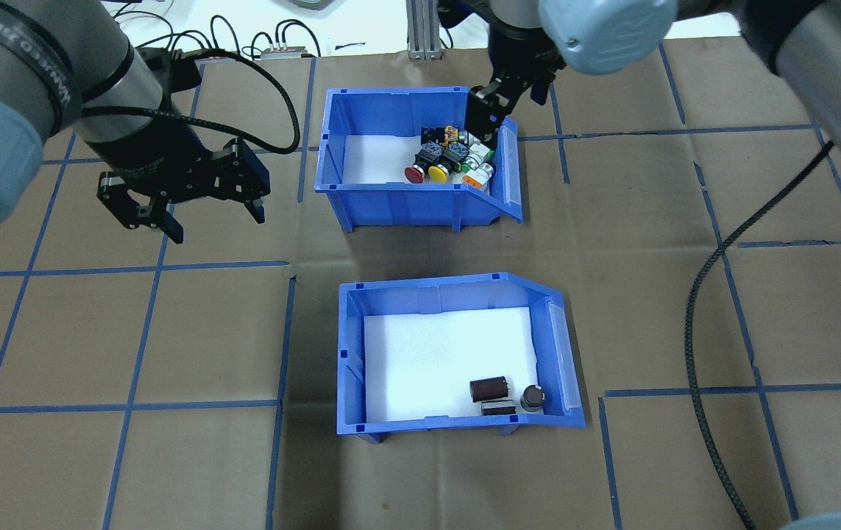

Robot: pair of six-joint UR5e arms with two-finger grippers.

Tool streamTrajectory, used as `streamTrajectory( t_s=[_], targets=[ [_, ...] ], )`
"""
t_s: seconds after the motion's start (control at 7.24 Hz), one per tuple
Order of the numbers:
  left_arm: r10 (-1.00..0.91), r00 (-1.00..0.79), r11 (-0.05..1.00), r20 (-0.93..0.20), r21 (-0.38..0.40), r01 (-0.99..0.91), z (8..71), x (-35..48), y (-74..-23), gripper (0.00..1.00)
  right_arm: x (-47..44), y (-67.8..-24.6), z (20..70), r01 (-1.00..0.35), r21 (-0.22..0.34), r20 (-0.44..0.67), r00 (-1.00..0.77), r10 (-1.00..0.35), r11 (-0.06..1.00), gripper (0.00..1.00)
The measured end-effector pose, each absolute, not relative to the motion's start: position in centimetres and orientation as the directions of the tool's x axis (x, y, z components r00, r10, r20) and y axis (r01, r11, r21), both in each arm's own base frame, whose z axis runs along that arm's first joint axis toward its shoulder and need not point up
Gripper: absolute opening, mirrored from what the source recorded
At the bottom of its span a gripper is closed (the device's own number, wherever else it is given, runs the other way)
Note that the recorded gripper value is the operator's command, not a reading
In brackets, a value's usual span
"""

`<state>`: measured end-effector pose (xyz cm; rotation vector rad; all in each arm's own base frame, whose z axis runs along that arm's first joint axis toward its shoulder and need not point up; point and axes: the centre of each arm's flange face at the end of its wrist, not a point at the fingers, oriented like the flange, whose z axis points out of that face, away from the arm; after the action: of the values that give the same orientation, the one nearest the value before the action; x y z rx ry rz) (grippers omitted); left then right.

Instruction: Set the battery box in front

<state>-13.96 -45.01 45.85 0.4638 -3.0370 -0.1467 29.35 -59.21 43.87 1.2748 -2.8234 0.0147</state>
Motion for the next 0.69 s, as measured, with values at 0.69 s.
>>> streamTrajectory(
  t_s=[0.69],
  targets=[
    [-0.890, -0.456, 0.455, 0.005, 0.078, -0.887, 39.3, -22.4, -34.1, 1.00, 41.3, -57.8, 37.9, -0.977, 0.024, 0.034, -0.212, -0.977, 0.213, 1.00]
  ],
)
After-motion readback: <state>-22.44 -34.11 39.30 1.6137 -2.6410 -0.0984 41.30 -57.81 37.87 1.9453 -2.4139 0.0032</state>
